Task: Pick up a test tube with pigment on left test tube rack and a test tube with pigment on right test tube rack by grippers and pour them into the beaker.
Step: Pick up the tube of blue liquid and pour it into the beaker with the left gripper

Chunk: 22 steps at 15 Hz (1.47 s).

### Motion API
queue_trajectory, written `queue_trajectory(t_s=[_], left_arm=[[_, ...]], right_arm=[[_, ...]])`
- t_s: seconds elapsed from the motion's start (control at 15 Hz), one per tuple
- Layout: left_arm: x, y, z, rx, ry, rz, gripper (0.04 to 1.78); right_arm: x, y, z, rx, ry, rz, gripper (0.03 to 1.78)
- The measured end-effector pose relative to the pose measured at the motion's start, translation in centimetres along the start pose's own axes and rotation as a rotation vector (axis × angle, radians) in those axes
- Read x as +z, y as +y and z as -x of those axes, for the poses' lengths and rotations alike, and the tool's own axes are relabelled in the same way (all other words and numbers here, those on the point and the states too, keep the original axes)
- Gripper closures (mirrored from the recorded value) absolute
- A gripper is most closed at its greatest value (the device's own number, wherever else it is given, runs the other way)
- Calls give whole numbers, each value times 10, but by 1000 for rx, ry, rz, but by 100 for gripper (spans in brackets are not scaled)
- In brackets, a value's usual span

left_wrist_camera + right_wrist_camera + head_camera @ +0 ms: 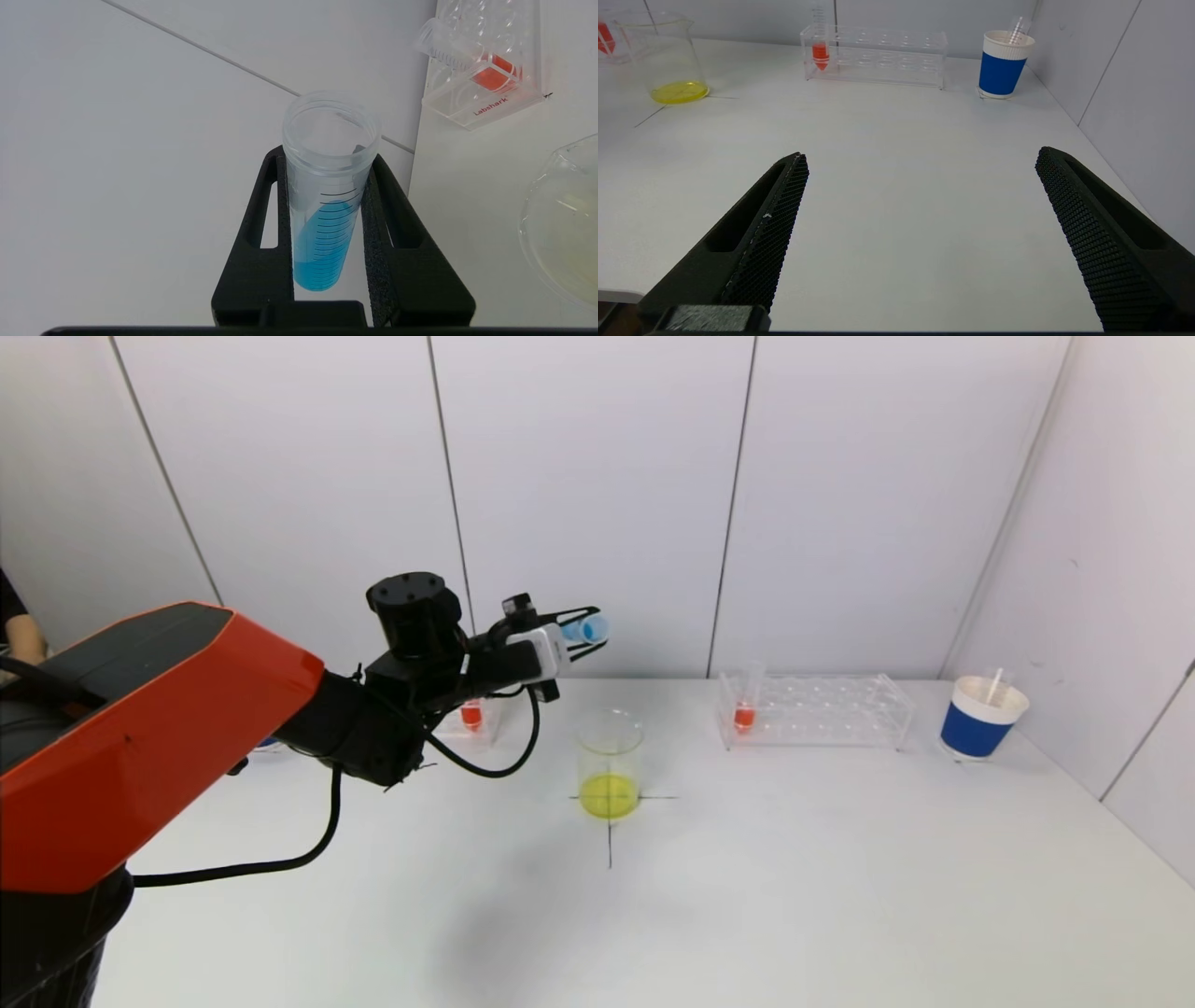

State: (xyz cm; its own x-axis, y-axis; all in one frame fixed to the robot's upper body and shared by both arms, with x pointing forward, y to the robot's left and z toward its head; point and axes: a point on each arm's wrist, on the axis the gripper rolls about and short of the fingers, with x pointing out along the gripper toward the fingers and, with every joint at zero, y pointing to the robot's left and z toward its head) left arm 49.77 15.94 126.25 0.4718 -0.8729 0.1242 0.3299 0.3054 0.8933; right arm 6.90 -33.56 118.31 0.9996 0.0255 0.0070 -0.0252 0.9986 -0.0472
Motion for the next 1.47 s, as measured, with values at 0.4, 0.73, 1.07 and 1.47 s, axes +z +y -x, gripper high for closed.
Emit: queue_trajectory(t_s=[0.4, 0.73, 1.07, 1.47], left_arm=[[-3, -8, 2, -23, -53, -80, 138], [-6, -13, 3, -26, -60, -150, 138], [-9, -18, 2, -45, -80, -217, 138], [-13, -28, 4, -72, -95, -280, 138]], right_arm=[[0, 0, 0, 0, 0, 0, 4], [0, 0, 0, 0, 0, 0, 4], [0, 0, 0, 0, 0, 0, 4], [0, 0, 0, 0, 0, 0, 4]])
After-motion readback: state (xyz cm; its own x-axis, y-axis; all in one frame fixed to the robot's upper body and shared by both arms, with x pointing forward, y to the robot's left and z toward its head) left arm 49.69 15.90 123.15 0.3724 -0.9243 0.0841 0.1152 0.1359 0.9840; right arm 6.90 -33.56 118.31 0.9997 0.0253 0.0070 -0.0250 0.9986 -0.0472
